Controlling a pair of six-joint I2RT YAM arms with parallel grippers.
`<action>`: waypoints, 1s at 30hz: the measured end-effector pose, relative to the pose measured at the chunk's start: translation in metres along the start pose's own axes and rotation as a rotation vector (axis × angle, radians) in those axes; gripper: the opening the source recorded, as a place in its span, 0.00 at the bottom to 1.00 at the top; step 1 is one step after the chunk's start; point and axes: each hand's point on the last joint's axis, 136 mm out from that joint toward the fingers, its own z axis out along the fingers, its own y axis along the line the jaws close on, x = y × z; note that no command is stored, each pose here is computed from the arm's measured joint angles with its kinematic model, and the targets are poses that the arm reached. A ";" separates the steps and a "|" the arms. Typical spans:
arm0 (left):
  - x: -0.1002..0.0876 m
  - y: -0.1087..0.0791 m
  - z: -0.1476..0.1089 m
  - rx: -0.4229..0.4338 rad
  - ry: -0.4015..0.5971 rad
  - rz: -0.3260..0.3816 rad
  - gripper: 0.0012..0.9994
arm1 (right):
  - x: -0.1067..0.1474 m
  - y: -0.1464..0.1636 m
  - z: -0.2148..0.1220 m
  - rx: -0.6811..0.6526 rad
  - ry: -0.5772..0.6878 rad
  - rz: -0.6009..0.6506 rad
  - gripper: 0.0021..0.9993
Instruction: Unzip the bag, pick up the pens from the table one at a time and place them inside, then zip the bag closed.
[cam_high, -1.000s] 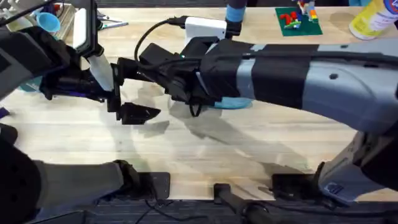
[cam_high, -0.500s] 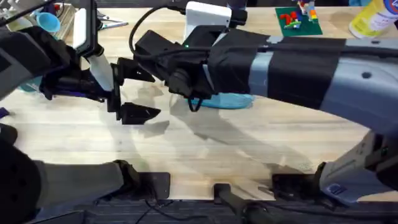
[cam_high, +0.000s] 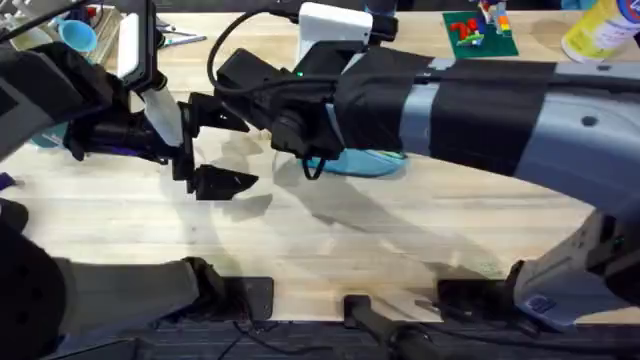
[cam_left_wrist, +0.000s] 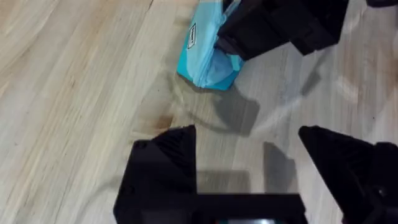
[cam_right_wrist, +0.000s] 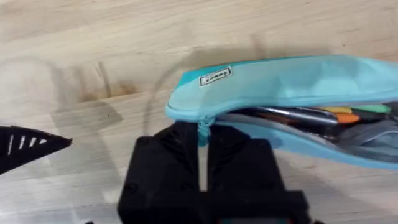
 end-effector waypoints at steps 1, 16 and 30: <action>0.000 0.000 0.000 0.000 0.000 0.000 0.99 | 0.000 0.000 0.000 0.002 0.001 -0.001 0.03; 0.000 0.000 0.000 0.000 0.000 0.000 0.99 | -0.014 0.005 -0.024 -0.041 -0.016 -0.114 0.03; 0.000 0.000 0.000 0.000 0.000 0.000 0.99 | -0.016 0.007 -0.042 -0.106 0.015 -0.312 0.03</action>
